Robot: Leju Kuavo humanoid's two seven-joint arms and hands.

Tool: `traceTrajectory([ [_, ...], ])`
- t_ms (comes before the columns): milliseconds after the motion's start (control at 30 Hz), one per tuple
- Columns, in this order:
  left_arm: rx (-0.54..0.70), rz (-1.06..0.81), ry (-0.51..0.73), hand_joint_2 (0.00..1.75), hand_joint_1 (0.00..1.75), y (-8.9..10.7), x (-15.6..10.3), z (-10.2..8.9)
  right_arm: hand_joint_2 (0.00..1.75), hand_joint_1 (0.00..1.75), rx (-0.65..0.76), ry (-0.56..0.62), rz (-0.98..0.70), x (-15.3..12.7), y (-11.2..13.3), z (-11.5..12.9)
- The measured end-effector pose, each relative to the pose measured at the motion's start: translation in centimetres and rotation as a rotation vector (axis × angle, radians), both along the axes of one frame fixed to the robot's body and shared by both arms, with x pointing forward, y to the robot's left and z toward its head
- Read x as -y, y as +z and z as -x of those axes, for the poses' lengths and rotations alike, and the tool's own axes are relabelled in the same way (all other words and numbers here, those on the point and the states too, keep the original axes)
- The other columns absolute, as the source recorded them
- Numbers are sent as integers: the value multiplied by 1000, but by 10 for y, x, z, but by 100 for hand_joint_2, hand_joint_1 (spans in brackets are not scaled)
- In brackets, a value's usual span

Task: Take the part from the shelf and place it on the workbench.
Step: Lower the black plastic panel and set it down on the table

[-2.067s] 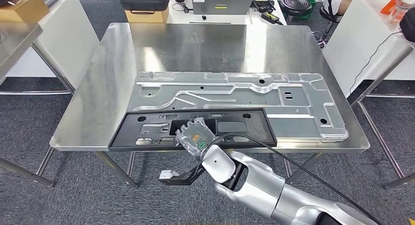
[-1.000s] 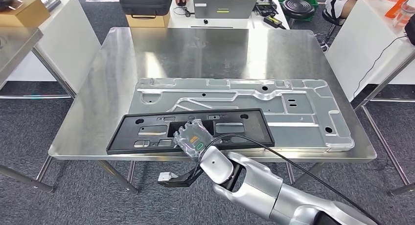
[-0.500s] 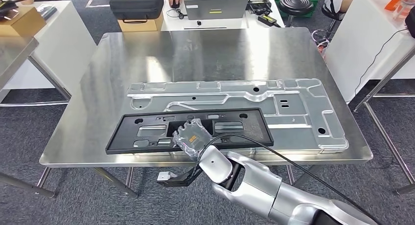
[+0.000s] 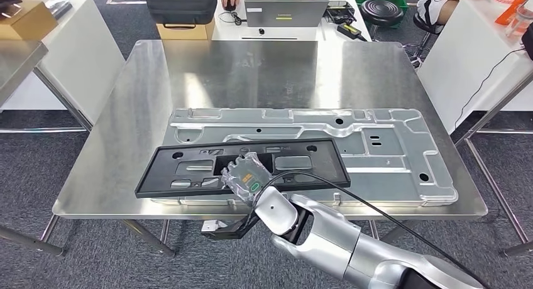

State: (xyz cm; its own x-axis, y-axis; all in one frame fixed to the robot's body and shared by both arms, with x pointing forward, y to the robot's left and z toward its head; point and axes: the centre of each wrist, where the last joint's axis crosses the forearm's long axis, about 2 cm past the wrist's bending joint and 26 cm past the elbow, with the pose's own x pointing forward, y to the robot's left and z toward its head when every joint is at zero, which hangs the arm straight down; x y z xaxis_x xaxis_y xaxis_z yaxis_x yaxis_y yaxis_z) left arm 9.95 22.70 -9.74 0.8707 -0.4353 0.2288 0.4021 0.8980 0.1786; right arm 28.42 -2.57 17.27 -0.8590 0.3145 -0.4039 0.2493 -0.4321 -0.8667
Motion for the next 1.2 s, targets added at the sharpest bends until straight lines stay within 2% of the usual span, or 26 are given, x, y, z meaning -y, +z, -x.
traceTrajectory([
  [500, 16, -3, -8, 175, 0, 2, 0, -8, 175, 175, 1, -10, 2, 1, -3, -3],
  [1200, 1, -2, -7, 175, 0, 0, 0, -1, 175, 175, -7, -20, 12, 1, -9, -5],
])
